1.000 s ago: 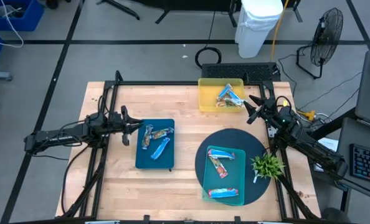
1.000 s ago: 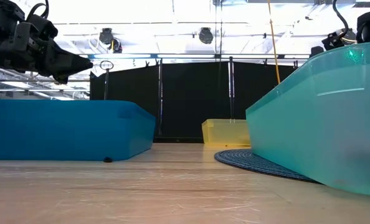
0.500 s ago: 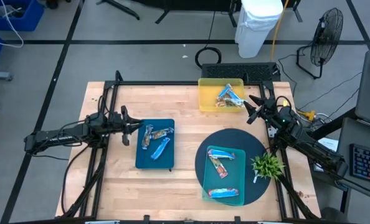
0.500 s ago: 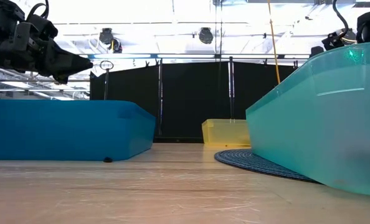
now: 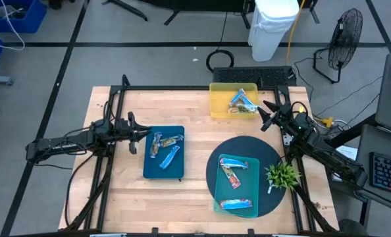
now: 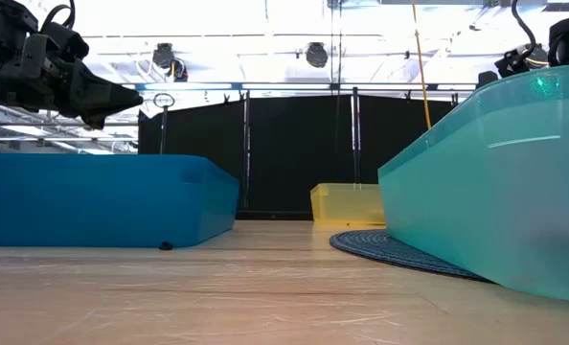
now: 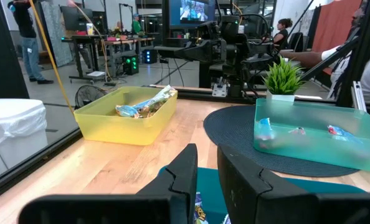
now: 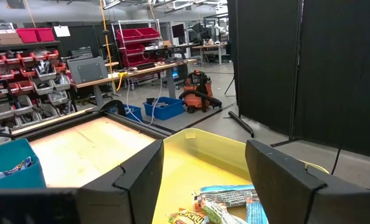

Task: Pick and place Granola Bars by type
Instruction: Return to Home Position

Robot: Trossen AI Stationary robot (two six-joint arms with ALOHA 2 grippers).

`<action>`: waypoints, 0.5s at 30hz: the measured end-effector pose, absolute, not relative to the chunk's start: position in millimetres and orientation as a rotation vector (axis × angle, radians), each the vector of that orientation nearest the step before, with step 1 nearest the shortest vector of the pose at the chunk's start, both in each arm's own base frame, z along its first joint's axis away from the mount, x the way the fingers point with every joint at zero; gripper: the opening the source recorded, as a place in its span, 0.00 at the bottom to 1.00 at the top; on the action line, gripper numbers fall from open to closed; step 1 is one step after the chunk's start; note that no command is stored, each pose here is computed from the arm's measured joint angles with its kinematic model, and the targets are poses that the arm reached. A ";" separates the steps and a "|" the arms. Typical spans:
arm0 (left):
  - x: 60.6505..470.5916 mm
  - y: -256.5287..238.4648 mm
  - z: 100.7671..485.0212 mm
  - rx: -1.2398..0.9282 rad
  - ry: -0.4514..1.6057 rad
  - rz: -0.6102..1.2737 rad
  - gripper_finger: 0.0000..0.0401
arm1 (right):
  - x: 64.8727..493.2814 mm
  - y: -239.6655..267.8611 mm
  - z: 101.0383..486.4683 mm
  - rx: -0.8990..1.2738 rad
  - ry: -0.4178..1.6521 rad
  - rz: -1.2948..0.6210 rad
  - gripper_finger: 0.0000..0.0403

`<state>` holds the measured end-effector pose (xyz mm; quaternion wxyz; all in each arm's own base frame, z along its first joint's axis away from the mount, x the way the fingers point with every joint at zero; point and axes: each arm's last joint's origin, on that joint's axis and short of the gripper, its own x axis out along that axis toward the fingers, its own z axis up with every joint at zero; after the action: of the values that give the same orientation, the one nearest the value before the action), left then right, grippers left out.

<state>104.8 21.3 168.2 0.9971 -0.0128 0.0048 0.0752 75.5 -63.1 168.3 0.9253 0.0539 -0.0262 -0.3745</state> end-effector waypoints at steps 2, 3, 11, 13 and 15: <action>104.8 21.3 168.2 -0.026 0.009 0.151 0.17 | 75.5 -63.1 168.3 0.111 -0.054 -0.768 0.54; 104.8 21.3 168.2 -0.025 0.009 0.151 0.17 | 75.5 -63.1 168.4 0.111 -0.054 -0.768 0.55; 104.8 21.3 168.2 -0.025 0.010 0.150 0.17 | 75.5 -63.1 168.3 0.111 -0.054 -0.768 0.54; 104.8 21.3 168.2 -0.026 0.010 0.150 0.17 | 75.5 -63.1 168.3 0.111 -0.054 -0.768 0.54; 104.8 21.3 168.2 -0.026 0.010 0.150 0.17 | 75.5 -63.1 168.3 0.111 -0.054 -0.768 0.54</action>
<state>104.8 21.3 168.2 0.9971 -0.0129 0.0050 0.0752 75.5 -63.1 168.3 0.9253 0.0539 -0.0262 -0.3746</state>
